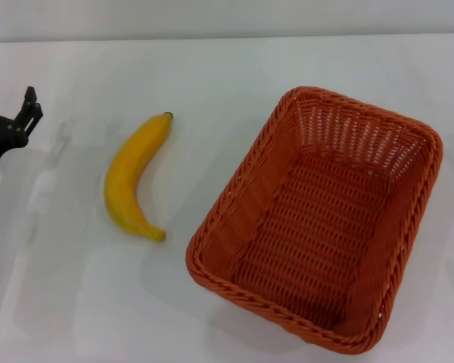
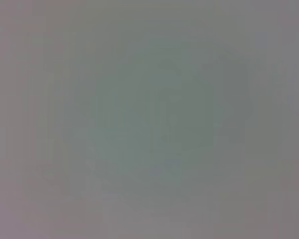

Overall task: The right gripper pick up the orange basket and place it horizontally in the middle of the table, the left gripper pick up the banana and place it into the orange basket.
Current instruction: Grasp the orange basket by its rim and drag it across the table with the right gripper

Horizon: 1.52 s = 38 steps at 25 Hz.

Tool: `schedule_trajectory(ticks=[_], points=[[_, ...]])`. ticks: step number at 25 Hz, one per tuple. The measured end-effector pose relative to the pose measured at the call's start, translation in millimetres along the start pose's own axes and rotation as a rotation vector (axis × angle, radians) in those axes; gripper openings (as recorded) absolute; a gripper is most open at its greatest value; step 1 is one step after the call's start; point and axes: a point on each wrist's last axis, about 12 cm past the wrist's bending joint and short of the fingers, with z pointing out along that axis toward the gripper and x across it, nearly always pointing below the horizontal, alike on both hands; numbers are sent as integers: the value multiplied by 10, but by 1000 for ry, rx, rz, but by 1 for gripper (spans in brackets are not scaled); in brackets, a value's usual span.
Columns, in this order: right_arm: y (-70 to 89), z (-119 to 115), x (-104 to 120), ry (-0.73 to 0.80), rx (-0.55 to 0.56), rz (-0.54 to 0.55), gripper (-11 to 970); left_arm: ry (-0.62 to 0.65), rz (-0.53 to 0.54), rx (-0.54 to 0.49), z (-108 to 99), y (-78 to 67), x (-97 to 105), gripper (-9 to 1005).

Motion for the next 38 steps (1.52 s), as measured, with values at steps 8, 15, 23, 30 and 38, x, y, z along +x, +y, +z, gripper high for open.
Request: schedule_trajectory(ticks=[8,15,23,30,38], points=[[5,-5,5,2,-1,0,832,2,-1,-1,-11,-1,8,871],[-2,55,-120,-68,-49,117,831,5,-2,-3,-21,1,14,871],[-65,391,-819,-269,-470,559,831,7,-3,0,-38,-5,25,871],[13,800,-1288,-126,-907,788,831,5,-12,3,-29,-10,18,870],[271,1263,-1659,275,-1269,666,831,-4,-25,11,11,-16,-9,870]])
